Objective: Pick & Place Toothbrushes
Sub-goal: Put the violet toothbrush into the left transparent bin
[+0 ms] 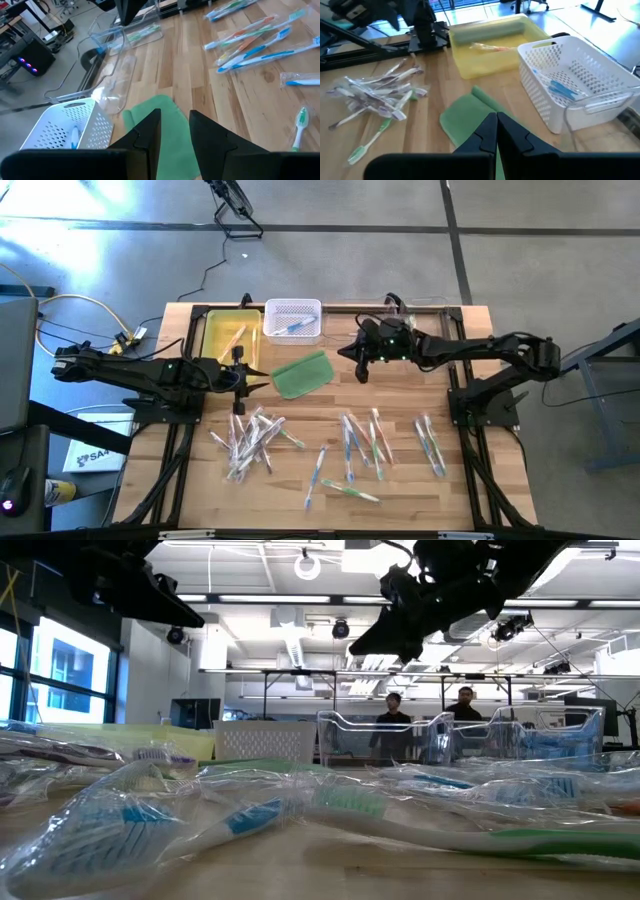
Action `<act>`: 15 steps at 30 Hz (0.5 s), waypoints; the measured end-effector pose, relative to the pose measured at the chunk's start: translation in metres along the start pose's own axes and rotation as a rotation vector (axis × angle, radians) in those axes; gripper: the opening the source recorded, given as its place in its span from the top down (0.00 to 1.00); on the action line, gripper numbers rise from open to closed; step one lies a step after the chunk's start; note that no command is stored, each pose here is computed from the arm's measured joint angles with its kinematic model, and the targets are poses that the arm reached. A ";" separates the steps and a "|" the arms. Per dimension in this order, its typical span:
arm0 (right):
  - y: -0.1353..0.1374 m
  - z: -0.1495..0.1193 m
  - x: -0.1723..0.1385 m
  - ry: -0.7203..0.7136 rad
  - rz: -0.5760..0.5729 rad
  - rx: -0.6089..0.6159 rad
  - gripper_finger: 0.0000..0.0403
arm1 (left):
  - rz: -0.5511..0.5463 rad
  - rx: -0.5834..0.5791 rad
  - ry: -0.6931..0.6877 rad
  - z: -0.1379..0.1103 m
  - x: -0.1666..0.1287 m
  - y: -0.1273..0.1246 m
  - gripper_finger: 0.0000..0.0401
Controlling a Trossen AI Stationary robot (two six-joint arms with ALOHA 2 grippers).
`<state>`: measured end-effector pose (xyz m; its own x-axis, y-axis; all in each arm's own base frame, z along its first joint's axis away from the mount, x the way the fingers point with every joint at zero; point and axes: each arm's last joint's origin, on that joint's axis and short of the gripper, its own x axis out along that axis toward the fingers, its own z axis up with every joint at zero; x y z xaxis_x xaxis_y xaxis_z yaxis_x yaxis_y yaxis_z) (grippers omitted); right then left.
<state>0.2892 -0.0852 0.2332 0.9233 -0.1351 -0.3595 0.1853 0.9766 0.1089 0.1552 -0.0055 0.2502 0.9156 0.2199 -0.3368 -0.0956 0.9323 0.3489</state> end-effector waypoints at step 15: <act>0.036 -0.003 0.003 0.007 0.042 -0.048 1.00 | -0.201 -0.164 -0.028 0.001 -0.001 -0.006 0.76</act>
<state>0.2975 -0.0501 0.2331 0.9274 -0.0923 -0.3624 0.1296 0.9883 0.0800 0.1555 -0.0113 0.2490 0.9330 0.0192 -0.3595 0.0296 0.9911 0.1299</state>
